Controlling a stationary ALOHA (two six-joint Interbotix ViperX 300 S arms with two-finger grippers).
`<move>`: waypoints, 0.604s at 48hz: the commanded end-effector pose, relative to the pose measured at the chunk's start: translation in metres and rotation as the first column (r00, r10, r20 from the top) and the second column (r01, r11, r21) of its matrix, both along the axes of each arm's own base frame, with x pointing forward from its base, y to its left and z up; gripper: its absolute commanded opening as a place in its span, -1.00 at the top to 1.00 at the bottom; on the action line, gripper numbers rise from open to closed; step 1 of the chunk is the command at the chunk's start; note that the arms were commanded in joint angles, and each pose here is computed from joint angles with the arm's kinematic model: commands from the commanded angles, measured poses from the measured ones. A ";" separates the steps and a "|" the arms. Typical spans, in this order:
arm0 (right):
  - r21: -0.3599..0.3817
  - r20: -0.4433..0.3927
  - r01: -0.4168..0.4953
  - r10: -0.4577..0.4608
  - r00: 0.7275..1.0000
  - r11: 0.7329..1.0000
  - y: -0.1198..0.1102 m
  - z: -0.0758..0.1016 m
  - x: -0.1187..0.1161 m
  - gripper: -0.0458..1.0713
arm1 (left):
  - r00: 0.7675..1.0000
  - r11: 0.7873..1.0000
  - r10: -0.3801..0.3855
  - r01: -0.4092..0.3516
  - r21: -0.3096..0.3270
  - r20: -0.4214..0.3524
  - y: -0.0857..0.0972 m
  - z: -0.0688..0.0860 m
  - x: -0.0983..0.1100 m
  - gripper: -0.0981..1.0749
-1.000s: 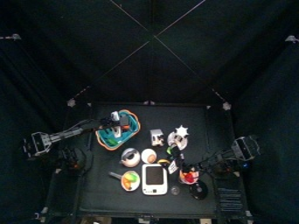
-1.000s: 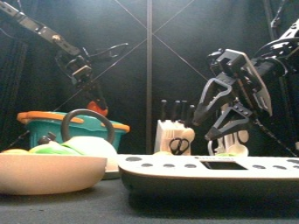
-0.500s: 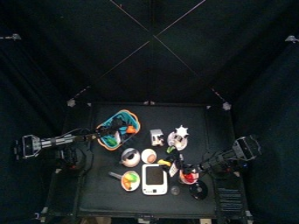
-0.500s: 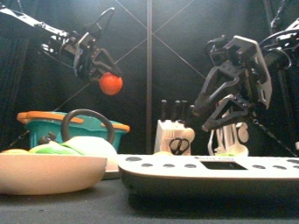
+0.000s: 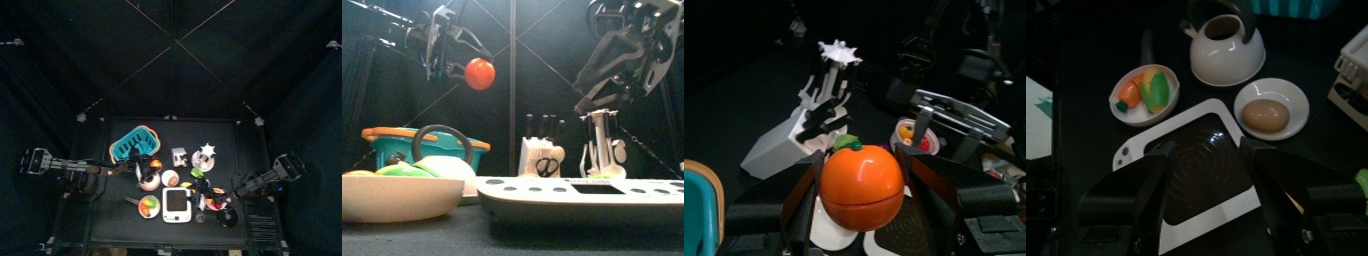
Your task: Grab orange
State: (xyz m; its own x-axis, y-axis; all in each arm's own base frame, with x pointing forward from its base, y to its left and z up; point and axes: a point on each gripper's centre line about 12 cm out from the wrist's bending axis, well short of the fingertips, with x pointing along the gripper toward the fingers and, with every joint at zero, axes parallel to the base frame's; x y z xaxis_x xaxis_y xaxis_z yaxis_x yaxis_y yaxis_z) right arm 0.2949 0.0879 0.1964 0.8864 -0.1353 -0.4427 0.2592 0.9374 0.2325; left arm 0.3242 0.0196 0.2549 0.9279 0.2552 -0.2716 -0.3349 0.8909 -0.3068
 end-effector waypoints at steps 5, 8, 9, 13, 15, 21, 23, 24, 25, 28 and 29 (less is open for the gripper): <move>0.025 0.027 0.032 -0.033 0.999 0.999 0.001 0.012 -0.001 -0.66 | 0.999 0.999 -0.034 0.034 0.020 0.001 -0.011 0.000 0.011 -0.05; 0.027 0.021 0.046 -0.046 0.999 0.999 0.000 0.010 -0.002 -0.66 | 0.999 0.999 -0.049 0.049 0.024 -0.004 -0.016 -0.001 0.015 -0.05; 0.026 0.021 0.049 -0.050 0.999 0.998 0.000 0.010 -0.002 -0.66 | 0.999 0.998 -0.052 0.053 0.026 -0.007 -0.017 -0.002 0.016 -0.05; 0.015 0.025 0.071 -0.071 0.997 0.997 -0.003 0.010 -0.002 -0.66 | 0.998 0.998 -0.063 0.064 0.030 -0.015 -0.021 -0.005 0.020 -0.05; 0.012 0.029 0.079 -0.079 0.996 0.997 -0.004 0.010 -0.002 -0.66 | 0.997 0.997 -0.067 0.068 0.031 -0.026 -0.022 -0.008 0.023 -0.05; 0.008 0.033 0.086 -0.086 0.996 0.996 -0.005 0.011 -0.002 -0.66 | 0.996 0.997 -0.066 0.067 0.033 -0.053 -0.023 -0.018 0.029 -0.04; 0.009 0.033 0.088 -0.089 0.996 0.996 -0.005 0.011 -0.002 -0.66 | 0.996 0.997 -0.066 0.068 0.033 -0.064 -0.023 -0.021 0.032 -0.04; 0.011 0.032 0.088 -0.089 0.996 0.996 -0.005 0.010 -0.003 -0.66 | 0.995 0.997 -0.067 0.069 0.033 -0.068 -0.024 -0.023 0.033 -0.04; 0.014 0.030 0.087 -0.088 0.996 0.996 -0.004 0.010 -0.003 -0.66 | 0.996 0.997 -0.067 0.069 0.033 -0.066 -0.024 -0.022 0.035 -0.04; 0.018 0.030 0.086 -0.086 0.996 0.996 -0.002 0.011 -0.003 -0.66 | 0.996 0.997 -0.068 0.070 0.034 -0.065 -0.025 -0.022 0.038 -0.05; 0.020 0.029 0.086 -0.087 0.996 0.996 -0.002 0.011 -0.003 -0.66 | 0.996 0.997 -0.066 0.069 0.034 -0.065 -0.024 -0.022 0.039 -0.04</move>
